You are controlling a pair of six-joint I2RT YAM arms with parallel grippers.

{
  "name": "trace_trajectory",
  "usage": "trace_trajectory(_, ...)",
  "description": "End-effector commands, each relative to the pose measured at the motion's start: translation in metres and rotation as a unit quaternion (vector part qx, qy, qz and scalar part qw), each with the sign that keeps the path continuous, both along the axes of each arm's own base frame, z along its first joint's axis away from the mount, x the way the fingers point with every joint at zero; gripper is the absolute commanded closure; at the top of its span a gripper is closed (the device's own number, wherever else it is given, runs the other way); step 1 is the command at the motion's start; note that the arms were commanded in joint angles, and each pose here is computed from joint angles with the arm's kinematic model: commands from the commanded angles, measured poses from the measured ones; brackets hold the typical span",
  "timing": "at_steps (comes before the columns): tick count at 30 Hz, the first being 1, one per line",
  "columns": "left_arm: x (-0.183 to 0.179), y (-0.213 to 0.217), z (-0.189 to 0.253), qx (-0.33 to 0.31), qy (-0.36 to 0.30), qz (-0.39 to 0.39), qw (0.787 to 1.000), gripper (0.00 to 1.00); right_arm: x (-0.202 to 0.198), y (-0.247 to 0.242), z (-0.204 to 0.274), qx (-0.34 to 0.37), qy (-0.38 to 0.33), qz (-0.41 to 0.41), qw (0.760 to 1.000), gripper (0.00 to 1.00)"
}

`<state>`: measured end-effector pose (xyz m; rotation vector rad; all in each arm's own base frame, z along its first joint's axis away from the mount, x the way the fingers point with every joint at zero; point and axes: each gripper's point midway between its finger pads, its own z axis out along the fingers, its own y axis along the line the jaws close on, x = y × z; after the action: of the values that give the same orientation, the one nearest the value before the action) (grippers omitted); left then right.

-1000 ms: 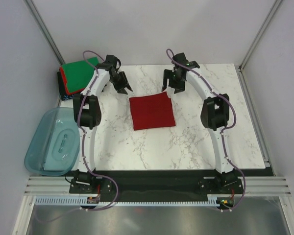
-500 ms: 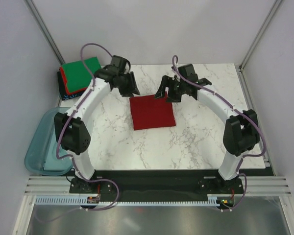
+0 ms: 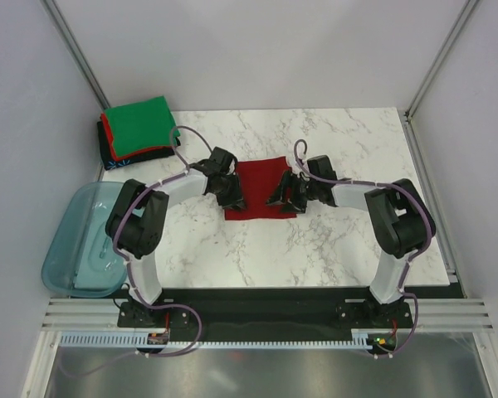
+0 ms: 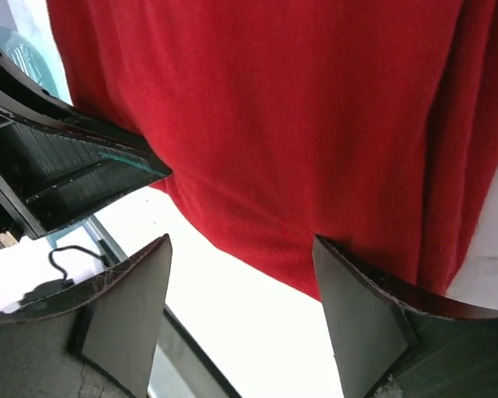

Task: Fold and stack the t-shirts
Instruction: Fold the tshirt

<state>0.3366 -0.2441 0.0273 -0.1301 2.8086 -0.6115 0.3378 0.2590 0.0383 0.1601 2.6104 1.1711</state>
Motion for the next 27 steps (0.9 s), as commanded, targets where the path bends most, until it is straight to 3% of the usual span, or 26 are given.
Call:
trace_trajectory(1,-0.022,0.037,-0.042,0.085,0.006,0.008,0.996,0.65,-0.044,-0.045,-0.064,-0.112,0.048,-0.017,0.992,0.22)
trace_trajectory(6,-0.067,0.049,-0.044,0.071,0.019,0.001,0.997,0.66,-0.072,-0.068,-0.061,-0.147,0.049,-0.028,0.987,0.22)
trace_trajectory(11,-0.118,0.034,-0.032,0.036,0.027,-0.016,0.999,0.64,-0.085,-0.099,-0.054,-0.225,0.048,-0.040,0.972,0.21)
trace_trajectory(16,-0.132,0.035,0.001,0.012,0.022,-0.003,1.000,0.59,-0.080,-0.109,-0.050,-0.260,0.050,-0.039,0.963,0.20)
trace_trajectory(20,-0.113,0.041,0.080,-0.005,-0.077,0.013,0.997,0.54,-0.073,-0.105,-0.044,-0.257,0.049,-0.034,0.965,0.19)
trace_trajectory(24,-0.093,0.076,0.108,0.044,-0.168,0.071,0.982,0.53,-0.063,-0.100,-0.023,-0.244,0.030,-0.036,0.969,0.19)
trace_trajectory(25,-0.077,0.078,0.116,0.040,-0.212,0.085,0.973,0.53,-0.063,-0.098,-0.018,-0.240,0.028,-0.036,0.970,0.18)
trace_trajectory(27,-0.074,0.085,0.109,0.030,-0.236,0.097,0.966,0.51,-0.057,-0.094,-0.001,-0.229,0.009,-0.037,0.973,0.17)
